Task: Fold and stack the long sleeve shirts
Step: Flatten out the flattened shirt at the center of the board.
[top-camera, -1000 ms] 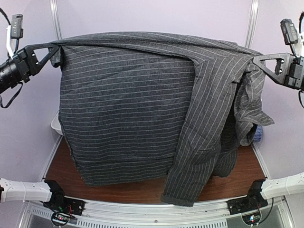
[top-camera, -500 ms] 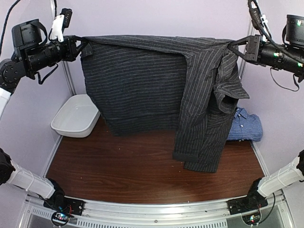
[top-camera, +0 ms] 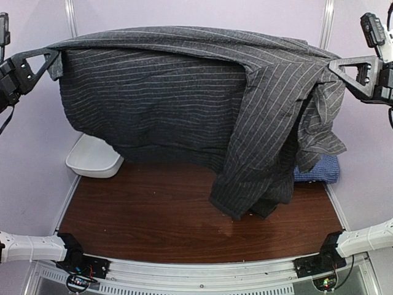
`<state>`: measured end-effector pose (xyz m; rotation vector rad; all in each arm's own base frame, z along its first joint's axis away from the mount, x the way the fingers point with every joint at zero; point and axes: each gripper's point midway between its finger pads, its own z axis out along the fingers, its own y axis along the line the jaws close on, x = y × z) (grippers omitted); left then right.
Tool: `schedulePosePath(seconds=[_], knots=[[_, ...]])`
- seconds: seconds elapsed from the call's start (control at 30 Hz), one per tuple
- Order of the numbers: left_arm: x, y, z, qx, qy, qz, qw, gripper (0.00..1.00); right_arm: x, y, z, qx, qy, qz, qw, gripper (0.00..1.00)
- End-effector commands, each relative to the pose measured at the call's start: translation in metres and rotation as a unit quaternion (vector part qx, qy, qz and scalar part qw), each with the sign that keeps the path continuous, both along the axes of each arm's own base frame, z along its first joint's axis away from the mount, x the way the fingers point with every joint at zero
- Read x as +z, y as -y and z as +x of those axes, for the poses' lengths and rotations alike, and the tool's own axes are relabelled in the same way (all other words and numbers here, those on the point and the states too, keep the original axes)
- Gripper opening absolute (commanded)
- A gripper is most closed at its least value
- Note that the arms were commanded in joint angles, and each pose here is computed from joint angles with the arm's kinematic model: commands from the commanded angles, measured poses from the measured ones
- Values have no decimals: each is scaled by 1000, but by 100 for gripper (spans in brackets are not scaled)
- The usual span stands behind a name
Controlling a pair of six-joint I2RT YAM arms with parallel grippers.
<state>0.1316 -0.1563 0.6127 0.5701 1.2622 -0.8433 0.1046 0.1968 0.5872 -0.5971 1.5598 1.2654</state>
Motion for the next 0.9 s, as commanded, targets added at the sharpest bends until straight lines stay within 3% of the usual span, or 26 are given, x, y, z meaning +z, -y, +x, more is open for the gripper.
schedulePosePath(seconds=[0.0,0.17,0.37,0.57,0.7,0.87], knots=[[30,-24,-38,-18,38,-63,997,0,51,27,-56,77,40,104,991,0],[44,-44,-40,26,54,-81,995,0,55,34,-50,46,47,108,992,0],[5,-36,50,167,-23,-25,985,0,20,48,20,-143,8,46,989,0],[-82,-21,147,301,-97,70,946,0,-61,68,107,-358,-35,-77,930,0],[-177,-11,214,355,-161,141,910,0,-143,46,169,-416,-58,-186,889,0],[-288,-29,294,403,-228,173,869,0,-254,57,267,-448,-114,-273,844,0]])
